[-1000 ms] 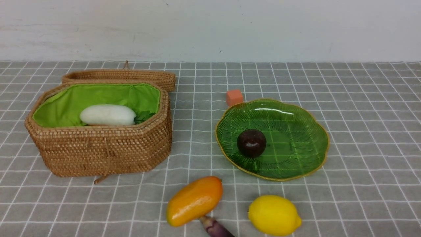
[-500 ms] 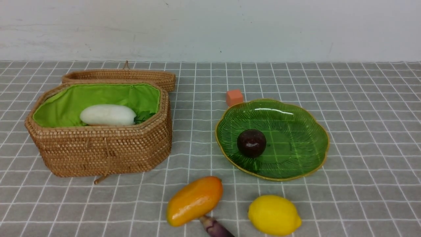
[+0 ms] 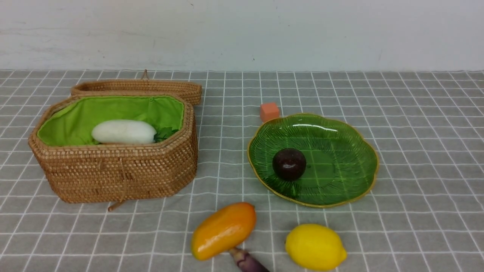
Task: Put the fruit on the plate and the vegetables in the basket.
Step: Use the right arm to grab a lemon and put it into the right plate
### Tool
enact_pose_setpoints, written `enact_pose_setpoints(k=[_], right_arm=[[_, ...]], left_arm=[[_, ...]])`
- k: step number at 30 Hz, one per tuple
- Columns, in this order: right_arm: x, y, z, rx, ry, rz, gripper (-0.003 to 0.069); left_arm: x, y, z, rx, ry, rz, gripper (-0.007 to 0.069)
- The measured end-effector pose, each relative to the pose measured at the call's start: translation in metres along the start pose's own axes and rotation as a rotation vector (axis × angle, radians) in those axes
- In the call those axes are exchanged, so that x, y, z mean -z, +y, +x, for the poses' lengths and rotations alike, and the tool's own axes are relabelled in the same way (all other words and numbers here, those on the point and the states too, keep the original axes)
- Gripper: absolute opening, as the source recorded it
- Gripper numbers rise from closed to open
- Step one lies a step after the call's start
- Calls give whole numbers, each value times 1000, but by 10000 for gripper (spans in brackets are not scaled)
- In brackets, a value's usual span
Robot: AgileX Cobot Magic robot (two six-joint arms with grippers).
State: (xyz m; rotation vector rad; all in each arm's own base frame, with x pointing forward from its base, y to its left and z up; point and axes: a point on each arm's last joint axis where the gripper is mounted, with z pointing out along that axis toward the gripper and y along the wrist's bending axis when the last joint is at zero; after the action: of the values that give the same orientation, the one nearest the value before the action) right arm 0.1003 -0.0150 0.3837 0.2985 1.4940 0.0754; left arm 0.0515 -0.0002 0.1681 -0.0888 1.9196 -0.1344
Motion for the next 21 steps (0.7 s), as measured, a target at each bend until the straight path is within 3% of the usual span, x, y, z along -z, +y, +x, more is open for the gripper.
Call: enact_pose_setpoints(k=[4, 8, 9, 11, 13, 14, 15, 16, 19, 20, 21], right_arm=[[-18, -5, 24, -29, 165, 38, 241], [-46, -2, 69, -19, 543, 39, 241], [-47, -1, 70, -14, 560, 33, 241], [-60, 14, 92, 69, 781, -66, 249], [-70, 39, 106, 205, 933, -236, 275], [-70, 41, 107, 216, 943, -252, 283], [-76, 62, 112, 299, 1002, -381, 321], [-79, 75, 116, 344, 1030, -451, 357], [-86, 111, 130, 464, 1084, -610, 512], [-87, 115, 132, 487, 1086, -632, 523], [-90, 131, 141, 583, 1093, -706, 617]], left_arm=[[0, 0, 0, 0, 0, 0, 39], [0, 0, 0, 0, 0, 0, 39], [0, 0, 0, 0, 0, 0, 39], [0, 0, 0, 0, 0, 0, 39], [0, 0, 0, 0, 0, 0, 39], [0, 0, 0, 0, 0, 0, 39], [0, 0, 0, 0, 0, 0, 39], [0, 0, 0, 0, 0, 0, 39], [0, 0, 0, 0, 0, 0, 46], [0, 0, 0, 0, 0, 0, 46], [0, 0, 0, 0, 0, 0, 49]])
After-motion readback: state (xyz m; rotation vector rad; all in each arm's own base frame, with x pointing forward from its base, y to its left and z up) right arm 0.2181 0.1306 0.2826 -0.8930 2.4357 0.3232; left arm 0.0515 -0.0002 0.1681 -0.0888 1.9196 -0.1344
